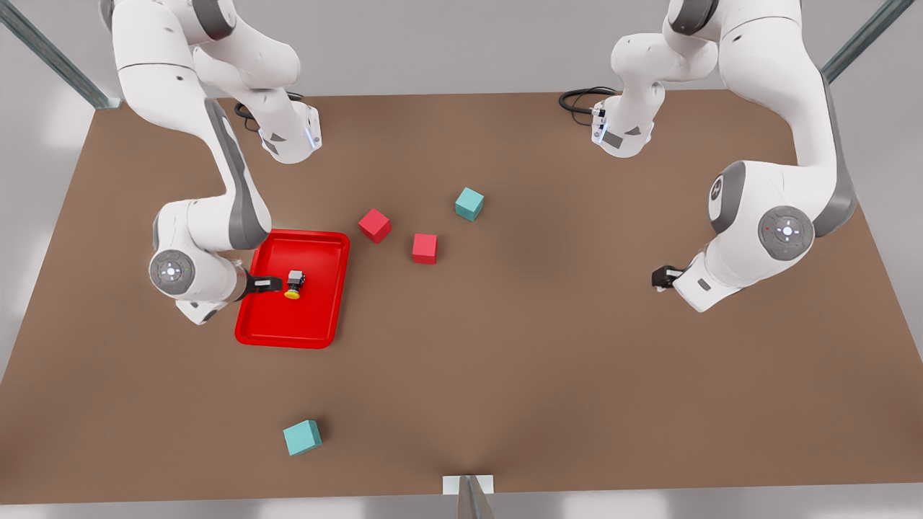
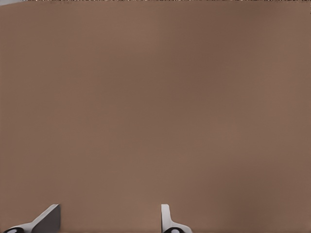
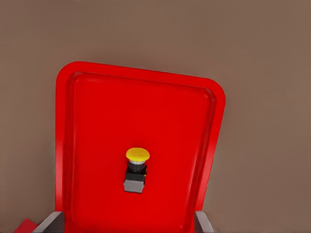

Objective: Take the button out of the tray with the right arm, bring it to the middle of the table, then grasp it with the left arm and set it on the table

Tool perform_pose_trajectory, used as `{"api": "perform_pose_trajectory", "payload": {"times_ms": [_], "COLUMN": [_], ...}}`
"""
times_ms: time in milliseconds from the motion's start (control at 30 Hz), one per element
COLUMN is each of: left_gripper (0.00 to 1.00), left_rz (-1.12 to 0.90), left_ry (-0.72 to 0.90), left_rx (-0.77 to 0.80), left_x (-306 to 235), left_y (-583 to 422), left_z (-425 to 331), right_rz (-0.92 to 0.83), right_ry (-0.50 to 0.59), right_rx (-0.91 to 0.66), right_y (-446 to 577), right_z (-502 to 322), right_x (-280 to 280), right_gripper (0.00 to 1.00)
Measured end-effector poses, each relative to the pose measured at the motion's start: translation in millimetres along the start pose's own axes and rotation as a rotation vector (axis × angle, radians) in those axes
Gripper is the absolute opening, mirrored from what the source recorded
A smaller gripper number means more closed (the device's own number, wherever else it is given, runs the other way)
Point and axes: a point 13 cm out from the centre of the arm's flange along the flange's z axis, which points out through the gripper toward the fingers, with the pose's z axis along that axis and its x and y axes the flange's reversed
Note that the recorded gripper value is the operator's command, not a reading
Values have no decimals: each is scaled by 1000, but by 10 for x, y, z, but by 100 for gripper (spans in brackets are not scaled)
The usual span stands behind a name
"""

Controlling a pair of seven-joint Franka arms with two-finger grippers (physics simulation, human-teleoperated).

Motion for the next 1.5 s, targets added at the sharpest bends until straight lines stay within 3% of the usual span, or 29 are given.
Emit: {"api": "perform_pose_trajectory", "payload": {"times_ms": [167, 333, 600, 733, 867, 1033, 1267, 1400, 1500], "left_gripper": [100, 100, 100, 100, 100, 100, 100, 100, 100], "left_rz": [-1, -1, -3, -2, -1, -1, -1, -1, -1], "left_ry": [-5, -4, -1, 0, 1, 2, 2, 6, 4], "left_rx": [0, 0, -3, -4, -6, -5, -5, -2, -1], "left_x": [0, 3, 15, 18, 13, 9, 13, 0, -7], "left_y": [-1, -1, 9, 9, 9, 10, 8, 0, -3], "left_z": [-24, -22, -21, -19, -7, 9, 5, 43, 41], "right_rz": [-5, 78, 65, 73, 84, 93, 91, 45, -62], "right_ry": [39, -26, -130, -156, -165, -175, -170, -280, -326], "right_rx": [12, -18, -24, -27, -30, -34, -38, -46, -41], "right_y": [153, -82, 105, 119, 110, 110, 118, 432, 1122], "right_z": [1063, 1470, 1788, 1797, 1817, 1785, 1761, 658, -45], "right_x": [447, 268, -25, -54, -65, -95, -123, -750, -900], "right_gripper": [100, 100, 96, 67, 62, 46, 43, 35, 39]}}
